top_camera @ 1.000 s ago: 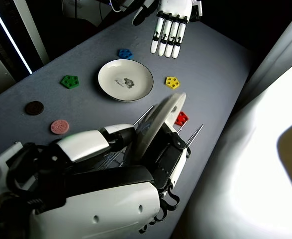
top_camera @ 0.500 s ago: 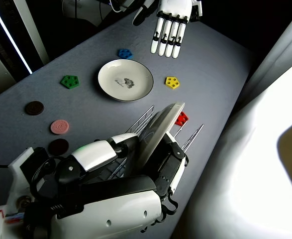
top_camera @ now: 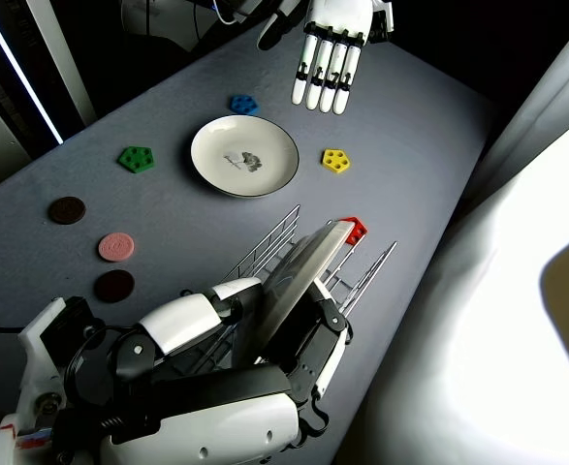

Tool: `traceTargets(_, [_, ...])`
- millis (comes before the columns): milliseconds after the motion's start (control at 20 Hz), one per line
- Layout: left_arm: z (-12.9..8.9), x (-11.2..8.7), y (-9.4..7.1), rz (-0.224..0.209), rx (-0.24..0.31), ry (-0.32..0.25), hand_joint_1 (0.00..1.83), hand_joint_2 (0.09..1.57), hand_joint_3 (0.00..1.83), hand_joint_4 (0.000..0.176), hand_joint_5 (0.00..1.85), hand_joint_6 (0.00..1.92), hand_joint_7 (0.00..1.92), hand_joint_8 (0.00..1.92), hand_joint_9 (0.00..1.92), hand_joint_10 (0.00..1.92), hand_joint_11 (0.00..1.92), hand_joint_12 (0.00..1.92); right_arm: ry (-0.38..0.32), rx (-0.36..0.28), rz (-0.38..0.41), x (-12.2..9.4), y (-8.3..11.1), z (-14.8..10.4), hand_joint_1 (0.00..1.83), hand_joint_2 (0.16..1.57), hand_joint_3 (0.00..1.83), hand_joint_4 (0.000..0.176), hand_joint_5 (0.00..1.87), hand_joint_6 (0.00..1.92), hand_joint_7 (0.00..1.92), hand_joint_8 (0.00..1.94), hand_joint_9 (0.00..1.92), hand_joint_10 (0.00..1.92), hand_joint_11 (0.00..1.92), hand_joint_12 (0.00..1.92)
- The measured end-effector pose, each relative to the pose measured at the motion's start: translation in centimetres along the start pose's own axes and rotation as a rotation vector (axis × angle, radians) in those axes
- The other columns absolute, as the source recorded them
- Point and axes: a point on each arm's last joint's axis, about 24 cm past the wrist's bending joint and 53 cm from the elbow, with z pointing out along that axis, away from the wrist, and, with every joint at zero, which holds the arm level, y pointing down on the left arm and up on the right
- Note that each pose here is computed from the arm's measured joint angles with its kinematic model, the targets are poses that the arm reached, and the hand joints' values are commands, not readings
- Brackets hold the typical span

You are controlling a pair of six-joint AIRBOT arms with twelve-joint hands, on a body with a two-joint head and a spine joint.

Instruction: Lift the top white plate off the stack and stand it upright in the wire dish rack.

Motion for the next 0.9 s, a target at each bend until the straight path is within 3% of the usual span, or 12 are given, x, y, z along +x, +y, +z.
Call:
traceTargets(150, [0.0, 0.0, 0.0, 0.0, 0.0, 0.0, 0.25, 0.96, 0.0, 0.0, 0.08, 0.01, 0.08, 0.01, 0.08, 0.01, 0.11, 0.02, -0.002, 0.003, 0.005, -0.3, -0.2, -0.2, 1.48, 1.16, 0.0, 0.0, 0.76, 1.21, 0.79, 0.96, 0.94, 1.03, 0.73, 1.65])
traceTargets(450, [0.0, 0.0, -0.1, -0.001, 0.002, 0.0, 0.23, 0.97, 0.0, 0.0, 0.07, 0.0, 0.08, 0.0, 0.08, 0.01, 0.11, 0.02, -0.012, 0.024, 0.014, -0.9, -1.4, -0.4, 1.48, 1.15, 0.0, 0.0, 0.76, 1.22, 0.81, 0.94, 0.94, 1.02, 0.76, 1.61])
traceTargets(500, [0.0, 0.0, -0.1, 0.0, 0.002, 0.0, 0.23, 0.97, 0.0, 0.0, 0.07, 0.0, 0.07, 0.0, 0.08, 0.0, 0.1, 0.01, -0.01, 0.028, 0.016, -0.8, -1.6, -0.4, 1.49, 1.07, 0.0, 0.0, 0.92, 1.07, 0.95, 0.78, 1.06, 0.81, 1.02, 1.33])
traceTargets(550, [0.0, 0.0, -0.1, 0.0, 0.002, 0.0, 0.23, 0.97, 0.0, 0.0, 0.06, 0.0, 0.07, 0.0, 0.07, 0.0, 0.09, 0.01, -0.007, 0.03, 0.011, -0.8, -1.7, -0.4, 1.22, 1.15, 0.0, 0.0, 0.88, 1.12, 0.89, 0.34, 0.97, 0.37, 0.94, 0.75])
traceTargets(600, [0.0, 0.0, 0.0, 0.001, 0.001, 0.001, 0.23, 0.97, 0.0, 0.0, 0.06, 0.0, 0.07, 0.0, 0.07, 0.0, 0.09, 0.01, -0.006, 0.038, 0.004, -0.8, -2.1, -0.4, 1.22, 1.15, 0.0, 0.0, 0.88, 1.12, 0.89, 0.34, 0.97, 0.37, 0.94, 0.75])
traceTargets(650, [0.0, 0.0, -0.1, 0.002, 0.002, 0.0, 0.24, 0.97, 0.0, 0.0, 0.07, 0.0, 0.07, 0.0, 0.08, 0.0, 0.1, 0.01, -0.001, 0.043, 0.003, -0.6, -2.4, -0.3, 1.15, 1.15, 0.0, 0.0, 0.9, 1.08, 0.83, 0.02, 0.91, 0.03, 1.0, 0.33])
traceTargets(700, [0.0, 0.0, -0.1, 0.002, 0.003, 0.0, 0.24, 0.97, 0.0, 0.0, 0.07, 0.0, 0.07, 0.0, 0.08, 0.0, 0.1, 0.01, 0.003, 0.045, 0.002, -0.4, -2.5, -0.3, 1.15, 1.15, 0.0, 0.0, 0.9, 1.08, 0.83, 0.02, 0.91, 0.03, 1.0, 0.33])
traceTargets(750, [0.0, 0.0, -0.1, 0.001, 0.003, -0.002, 0.22, 0.97, 0.0, 0.0, 0.06, 0.0, 0.06, 0.0, 0.07, 0.0, 0.09, 0.01, 0.008, 0.048, 0.005, -0.2, -2.6, -0.2, 1.17, 1.05, 0.0, 0.0, 0.69, 0.4, 0.71, 0.0, 0.81, 0.0, 1.0, 0.16])
traceTargets(800, [0.0, 0.0, -0.1, 0.001, 0.004, -0.001, 0.22, 0.97, 0.0, 0.0, 0.06, 0.0, 0.06, 0.0, 0.07, 0.0, 0.09, 0.01, 0.014, 0.053, 0.011, -0.1, -3.0, -0.2, 1.17, 1.05, 0.0, 0.0, 0.69, 0.4, 0.71, 0.0, 0.81, 0.0, 1.0, 0.16])
traceTargets(850, [0.0, 0.0, -0.1, 0.002, 0.003, 0.0, 0.23, 0.97, 0.0, 0.0, 0.05, 0.01, 0.06, 0.01, 0.06, 0.01, 0.09, 0.01, 0.027, 0.055, 0.012, 0.3, -3.2, -0.1, 1.15, 0.98, 0.0, 0.0, 0.64, 0.03, 0.65, 0.0, 0.74, 0.0, 0.93, 0.09])
traceTargets(900, [0.0, 0.0, -0.1, 0.002, 0.004, 0.001, 0.23, 0.97, 0.0, 0.0, 0.05, 0.01, 0.06, 0.01, 0.06, 0.01, 0.09, 0.01, 0.032, 0.055, 0.013, 0.5, -3.2, 0.0, 1.15, 0.98, 0.0, 0.0, 0.64, 0.03, 0.65, 0.0, 0.74, 0.0, 0.93, 0.09])
